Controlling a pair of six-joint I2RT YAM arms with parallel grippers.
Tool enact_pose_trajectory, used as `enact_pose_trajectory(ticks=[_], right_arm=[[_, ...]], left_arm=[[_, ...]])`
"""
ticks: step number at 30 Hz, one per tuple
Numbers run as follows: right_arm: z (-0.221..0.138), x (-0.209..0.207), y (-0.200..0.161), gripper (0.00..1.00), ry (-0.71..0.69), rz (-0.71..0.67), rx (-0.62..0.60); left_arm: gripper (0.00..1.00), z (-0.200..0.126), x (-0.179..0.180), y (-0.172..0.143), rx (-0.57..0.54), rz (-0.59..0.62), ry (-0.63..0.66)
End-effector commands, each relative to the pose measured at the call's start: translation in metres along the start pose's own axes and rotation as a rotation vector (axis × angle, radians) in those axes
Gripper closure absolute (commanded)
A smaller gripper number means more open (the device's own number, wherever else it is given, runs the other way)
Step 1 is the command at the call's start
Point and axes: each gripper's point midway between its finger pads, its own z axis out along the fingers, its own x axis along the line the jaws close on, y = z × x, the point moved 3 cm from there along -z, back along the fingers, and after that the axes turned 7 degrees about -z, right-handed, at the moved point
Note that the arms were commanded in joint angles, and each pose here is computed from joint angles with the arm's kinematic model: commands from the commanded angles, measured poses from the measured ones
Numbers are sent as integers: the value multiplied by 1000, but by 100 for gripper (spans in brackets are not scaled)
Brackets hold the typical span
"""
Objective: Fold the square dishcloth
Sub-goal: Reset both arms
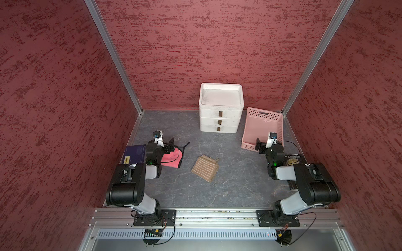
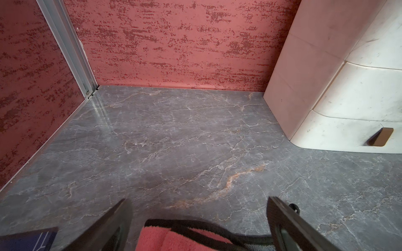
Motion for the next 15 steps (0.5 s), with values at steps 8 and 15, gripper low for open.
enact_pose_trajectory(ticks=[8,15], right_arm=[[-1,2,2,1,16,13,-4],[0,1,2,1,16,13,-3]], left_arm=[[0,-1,-1,1,-3,-16,-7],[0,-1,0,1,-4,-15,-7]])
